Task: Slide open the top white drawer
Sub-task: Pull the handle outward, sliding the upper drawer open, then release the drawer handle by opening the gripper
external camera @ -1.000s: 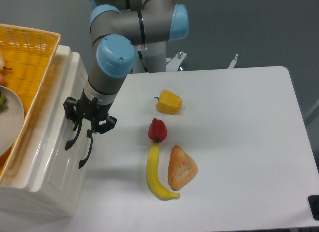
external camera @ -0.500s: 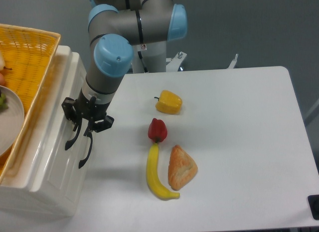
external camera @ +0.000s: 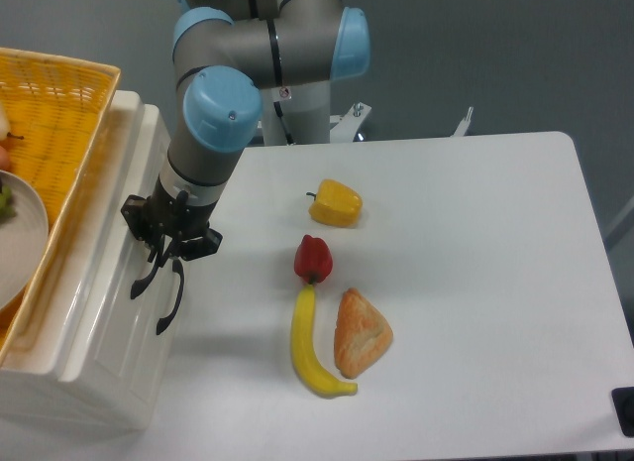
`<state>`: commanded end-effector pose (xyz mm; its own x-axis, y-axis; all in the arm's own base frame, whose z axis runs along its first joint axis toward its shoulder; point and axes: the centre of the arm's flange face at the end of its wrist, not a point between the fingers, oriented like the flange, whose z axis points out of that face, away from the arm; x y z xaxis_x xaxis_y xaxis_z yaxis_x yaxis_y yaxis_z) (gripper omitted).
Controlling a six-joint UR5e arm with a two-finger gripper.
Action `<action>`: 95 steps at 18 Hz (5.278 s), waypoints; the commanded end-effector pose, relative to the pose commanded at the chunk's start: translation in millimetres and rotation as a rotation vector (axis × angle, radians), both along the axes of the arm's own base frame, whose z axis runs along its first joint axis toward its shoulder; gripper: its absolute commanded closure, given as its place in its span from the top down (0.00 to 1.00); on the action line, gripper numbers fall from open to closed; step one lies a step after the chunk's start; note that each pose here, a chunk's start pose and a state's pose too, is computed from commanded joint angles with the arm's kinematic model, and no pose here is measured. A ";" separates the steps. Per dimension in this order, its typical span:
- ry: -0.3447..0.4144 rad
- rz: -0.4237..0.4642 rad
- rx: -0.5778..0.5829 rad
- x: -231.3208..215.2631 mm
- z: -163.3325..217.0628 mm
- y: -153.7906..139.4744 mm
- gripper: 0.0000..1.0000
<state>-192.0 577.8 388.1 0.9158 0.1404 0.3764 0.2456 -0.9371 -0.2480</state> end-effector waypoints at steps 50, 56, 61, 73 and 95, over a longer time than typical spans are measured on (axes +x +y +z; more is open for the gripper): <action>0.012 0.157 0.009 -103.8 0.1 -42.5 0.11; 0.016 0.175 0.013 -121.0 -0.8 -52.0 0.11; 0.018 0.187 0.016 -132.2 -0.7 -58.8 0.11; 0.019 0.194 0.017 -146.4 -4.6 -66.6 0.15; 0.017 0.235 0.018 -172.0 -7.2 -78.2 0.46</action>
<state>-363.9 499.5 381.0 0.8648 0.3439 0.3659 0.4522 -0.8501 -0.2698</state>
